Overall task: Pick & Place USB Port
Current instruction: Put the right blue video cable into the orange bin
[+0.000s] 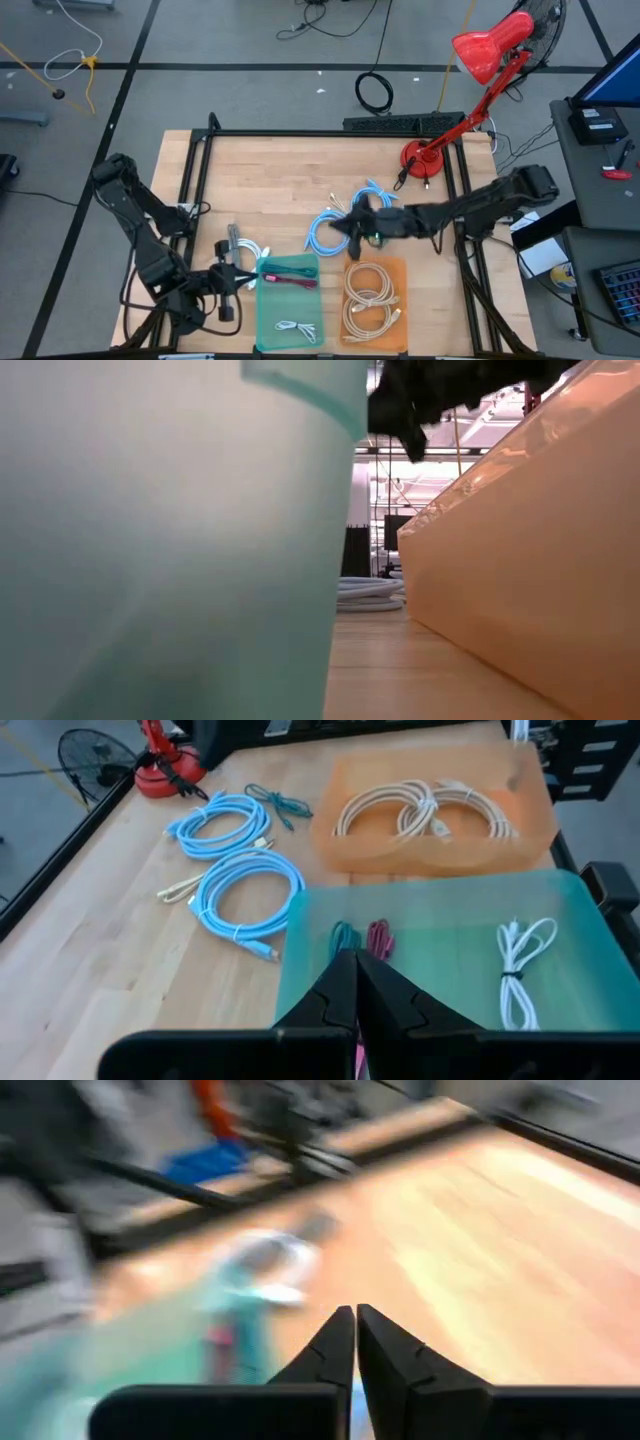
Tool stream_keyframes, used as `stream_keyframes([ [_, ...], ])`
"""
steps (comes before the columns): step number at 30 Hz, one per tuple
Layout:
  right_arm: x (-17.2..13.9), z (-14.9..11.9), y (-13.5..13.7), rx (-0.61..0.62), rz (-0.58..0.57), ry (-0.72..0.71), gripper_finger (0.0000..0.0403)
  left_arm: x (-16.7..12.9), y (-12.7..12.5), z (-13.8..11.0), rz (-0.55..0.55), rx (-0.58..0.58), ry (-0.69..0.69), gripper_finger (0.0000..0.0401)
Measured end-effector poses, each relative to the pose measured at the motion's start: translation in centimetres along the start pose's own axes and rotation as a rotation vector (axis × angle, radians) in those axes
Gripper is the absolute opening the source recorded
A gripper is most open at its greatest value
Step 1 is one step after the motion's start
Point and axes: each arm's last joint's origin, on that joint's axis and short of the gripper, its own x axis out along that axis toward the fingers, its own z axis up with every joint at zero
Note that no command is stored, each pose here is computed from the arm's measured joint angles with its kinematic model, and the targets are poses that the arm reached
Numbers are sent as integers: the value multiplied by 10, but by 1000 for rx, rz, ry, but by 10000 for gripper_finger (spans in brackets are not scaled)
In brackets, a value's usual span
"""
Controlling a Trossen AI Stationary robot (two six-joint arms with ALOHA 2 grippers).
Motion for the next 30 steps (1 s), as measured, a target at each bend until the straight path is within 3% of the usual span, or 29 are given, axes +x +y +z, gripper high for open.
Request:
stream_keyframes([
  [5,-9,-2,-37,-26,-191,188,60,3,1,-6,7,-6,11,3],
  [9,-13,-8,-56,-130,-220,355,116,3,1,-6,7,-10,11,3],
  [15,-19,-16,-82,-109,-266,546,180,3,1,-6,7,-13,11,3],
  [30,-29,-49,-98,-155,-300,688,201,3,1,-6,6,-15,12,3],
])
